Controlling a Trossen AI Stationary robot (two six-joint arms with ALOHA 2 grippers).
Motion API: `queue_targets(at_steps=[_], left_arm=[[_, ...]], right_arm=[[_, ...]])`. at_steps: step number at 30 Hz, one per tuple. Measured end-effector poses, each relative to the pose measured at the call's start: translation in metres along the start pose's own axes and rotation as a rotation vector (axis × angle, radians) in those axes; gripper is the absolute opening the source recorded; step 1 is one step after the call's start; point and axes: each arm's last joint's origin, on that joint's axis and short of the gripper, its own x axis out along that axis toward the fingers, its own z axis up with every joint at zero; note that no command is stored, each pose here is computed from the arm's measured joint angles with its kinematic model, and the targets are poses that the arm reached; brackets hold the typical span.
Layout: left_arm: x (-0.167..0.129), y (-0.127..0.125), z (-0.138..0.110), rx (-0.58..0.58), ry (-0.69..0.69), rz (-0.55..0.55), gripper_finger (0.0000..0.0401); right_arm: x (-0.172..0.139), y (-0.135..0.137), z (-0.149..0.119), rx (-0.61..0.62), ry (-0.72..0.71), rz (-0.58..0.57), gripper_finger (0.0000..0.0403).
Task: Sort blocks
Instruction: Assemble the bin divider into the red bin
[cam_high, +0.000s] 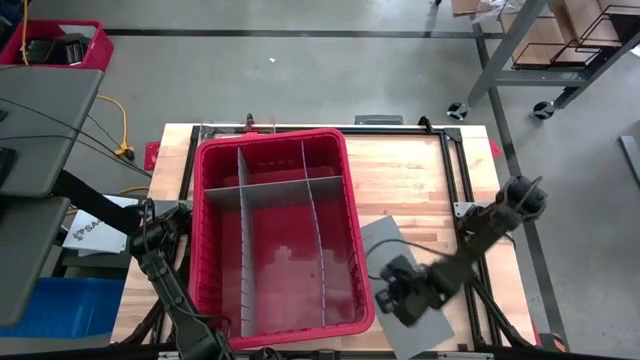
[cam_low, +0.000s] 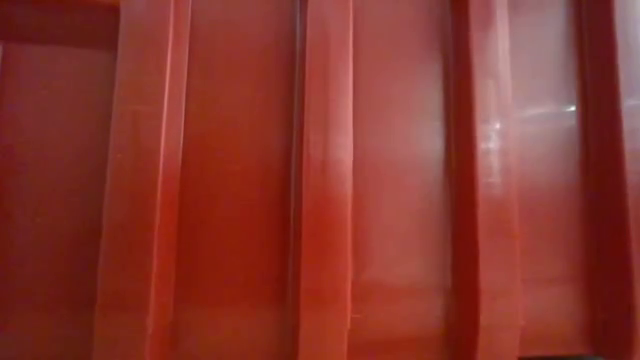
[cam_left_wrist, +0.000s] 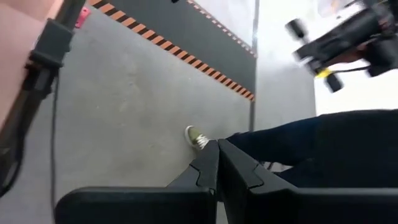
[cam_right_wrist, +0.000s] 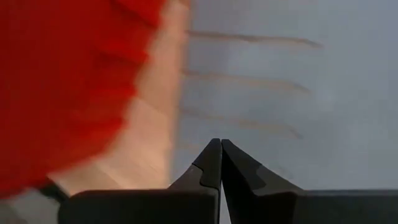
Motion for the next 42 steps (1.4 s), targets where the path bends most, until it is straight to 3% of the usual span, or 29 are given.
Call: queue_targets(at_steps=[6, 17, 20, 25, 30, 42], left_arm=[[-0.005, -0.007, -0.003, -0.028, -0.036, -0.035, 0.0000], [-0.004, -0.003, 0.003, -0.103, -0.062, -0.008, 0.0000], [-0.003, -0.002, 0.005, -0.126, -0.063, -0.004, 0.0000], [-0.004, -0.003, 0.006, -0.192, -0.060, -0.015, 0.0000], [-0.008, -0.005, 0.002, -0.231, -0.052, -0.025, 0.0000], [-0.009, -0.008, -0.003, -0.268, -0.039, -0.036, 0.0000]], right_arm=[[0.020, -0.032, 0.039, 0.076, -0.037, 0.170, 0.0000], [0.067, -0.079, 0.090, 0.180, 0.007, 0.191, 0.0000], [0.073, -0.087, 0.096, 0.297, -0.024, 0.173, 0.0000], [0.080, -0.104, 0.101, 0.583, -0.193, 0.158, 0.0000], [0.084, -0.117, 0.095, 0.869, -0.307, 0.206, 0.0000], [0.085, -0.123, 0.124, 0.966, -0.403, 0.216, 0.0000]])
